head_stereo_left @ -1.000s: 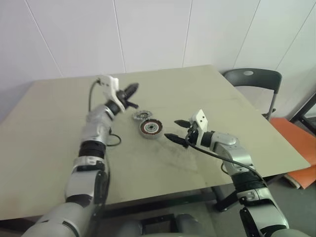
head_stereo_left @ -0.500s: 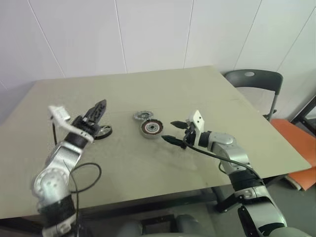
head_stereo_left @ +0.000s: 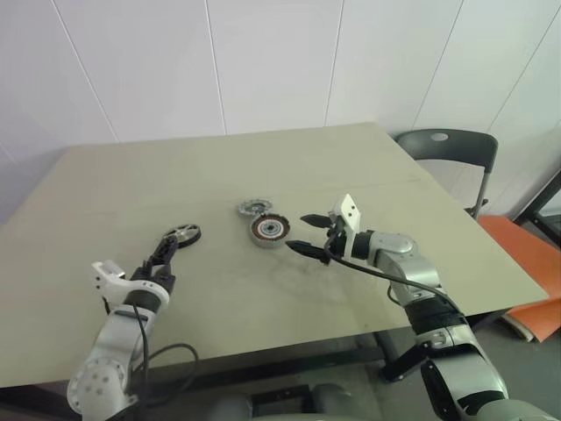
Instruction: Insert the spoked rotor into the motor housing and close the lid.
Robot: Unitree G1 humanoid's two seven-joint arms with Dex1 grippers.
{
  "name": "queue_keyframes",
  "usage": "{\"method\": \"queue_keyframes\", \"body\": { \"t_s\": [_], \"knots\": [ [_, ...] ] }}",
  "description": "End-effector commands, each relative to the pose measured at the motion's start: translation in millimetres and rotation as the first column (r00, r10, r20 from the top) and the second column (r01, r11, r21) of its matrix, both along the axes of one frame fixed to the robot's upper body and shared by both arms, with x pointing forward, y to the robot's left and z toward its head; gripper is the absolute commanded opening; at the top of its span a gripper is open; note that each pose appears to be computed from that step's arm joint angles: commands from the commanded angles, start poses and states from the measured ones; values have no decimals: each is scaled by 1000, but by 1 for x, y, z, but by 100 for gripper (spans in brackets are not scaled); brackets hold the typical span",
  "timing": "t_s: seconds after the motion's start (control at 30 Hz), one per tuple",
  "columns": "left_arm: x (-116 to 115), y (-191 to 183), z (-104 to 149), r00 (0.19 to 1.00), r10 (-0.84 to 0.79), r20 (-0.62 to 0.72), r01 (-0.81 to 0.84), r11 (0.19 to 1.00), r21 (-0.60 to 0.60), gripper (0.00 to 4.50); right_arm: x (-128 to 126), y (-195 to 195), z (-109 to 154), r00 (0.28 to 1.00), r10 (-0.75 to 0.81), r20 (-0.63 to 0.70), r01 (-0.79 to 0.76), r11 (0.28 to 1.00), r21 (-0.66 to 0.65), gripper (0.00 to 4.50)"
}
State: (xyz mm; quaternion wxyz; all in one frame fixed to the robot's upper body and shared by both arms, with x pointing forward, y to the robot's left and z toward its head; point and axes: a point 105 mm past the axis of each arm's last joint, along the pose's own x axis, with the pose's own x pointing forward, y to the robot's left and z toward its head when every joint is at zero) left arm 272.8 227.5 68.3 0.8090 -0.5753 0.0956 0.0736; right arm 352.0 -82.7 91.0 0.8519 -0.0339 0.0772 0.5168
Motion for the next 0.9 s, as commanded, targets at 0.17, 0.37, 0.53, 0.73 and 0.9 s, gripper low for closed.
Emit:
{"method": "queue_keyframes", "body": {
  "t_s": [0.17, 0.37, 0.53, 0.73, 0.9],
  "knots": [
    [16, 20, -13, 1000, 10, -18, -10, 1000, -17, 448, 5, 5, 17, 998, 15, 64, -15, 1000, 9, 450],
    [40, 27, -11, 1000, -20, 14, 20, 1000, 23, 448, 5, 5, 17, 998, 12, 63, -13, 1000, 8, 450],
    [61, 31, -9, 999, -25, 27, 24, 999, 38, 448, 5, 7, 18, 998, 14, 66, -15, 1000, 9, 450],
    [60, 30, -13, 999, -33, 13, 33, 999, 38, 448, 6, 3, 19, 998, 4, 69, -4, 1000, 8, 450],
    [57, 30, -18, 1000, -23, -4, 23, 999, 37, 407, 7, 4, 19, 998, 0, 69, -1, 1000, 7, 450]
  ]
}}
